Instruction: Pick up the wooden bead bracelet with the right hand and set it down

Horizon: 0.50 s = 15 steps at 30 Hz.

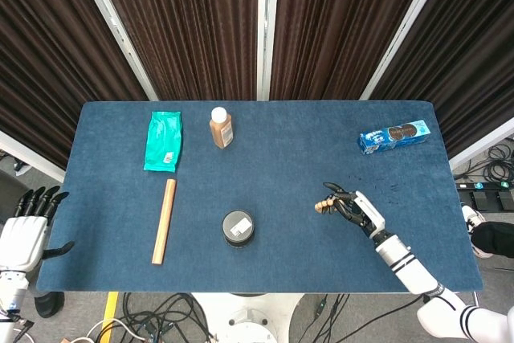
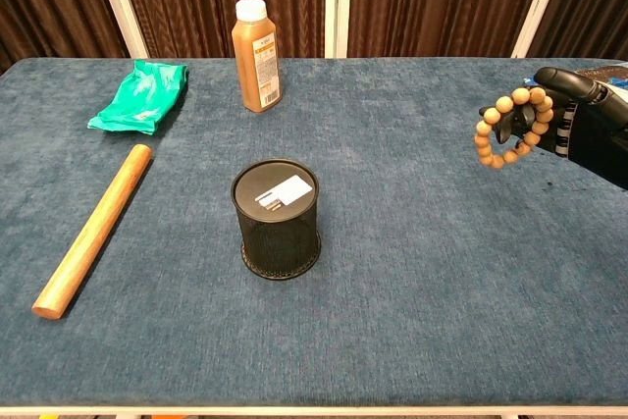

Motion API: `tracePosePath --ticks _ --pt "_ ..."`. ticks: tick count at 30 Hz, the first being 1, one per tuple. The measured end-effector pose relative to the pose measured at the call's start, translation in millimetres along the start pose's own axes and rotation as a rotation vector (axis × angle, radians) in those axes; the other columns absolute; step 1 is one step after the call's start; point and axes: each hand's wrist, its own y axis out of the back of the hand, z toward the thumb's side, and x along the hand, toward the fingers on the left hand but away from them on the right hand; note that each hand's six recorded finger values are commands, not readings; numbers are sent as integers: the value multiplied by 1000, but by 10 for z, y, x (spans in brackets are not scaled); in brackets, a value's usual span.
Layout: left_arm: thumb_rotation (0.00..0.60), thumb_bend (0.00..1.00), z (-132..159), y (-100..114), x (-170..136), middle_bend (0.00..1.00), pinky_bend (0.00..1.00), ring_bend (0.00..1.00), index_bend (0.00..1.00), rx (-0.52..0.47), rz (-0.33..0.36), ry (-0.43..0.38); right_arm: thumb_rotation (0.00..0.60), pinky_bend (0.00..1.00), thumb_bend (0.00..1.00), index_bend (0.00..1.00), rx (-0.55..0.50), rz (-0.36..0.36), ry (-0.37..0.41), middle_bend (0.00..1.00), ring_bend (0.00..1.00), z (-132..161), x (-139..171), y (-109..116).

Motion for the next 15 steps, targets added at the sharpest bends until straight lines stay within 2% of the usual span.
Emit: tracePosePath --ticks 4,10,15 --pt "600 0 7 6 4 83 16 13 154 1 1 -1 264 0 511 666 -17 1 10 541 73 5 8 8" --pt "600 0 9 15 3 83 16 13 154 2 3 1 284 0 514 696 -40 6 28 561 83 21 22 15" --pt "600 0 14 15 4 83 16 13 154 2 4 -1 286 0 432 709 -123 19 41 571 90 43 42 4"
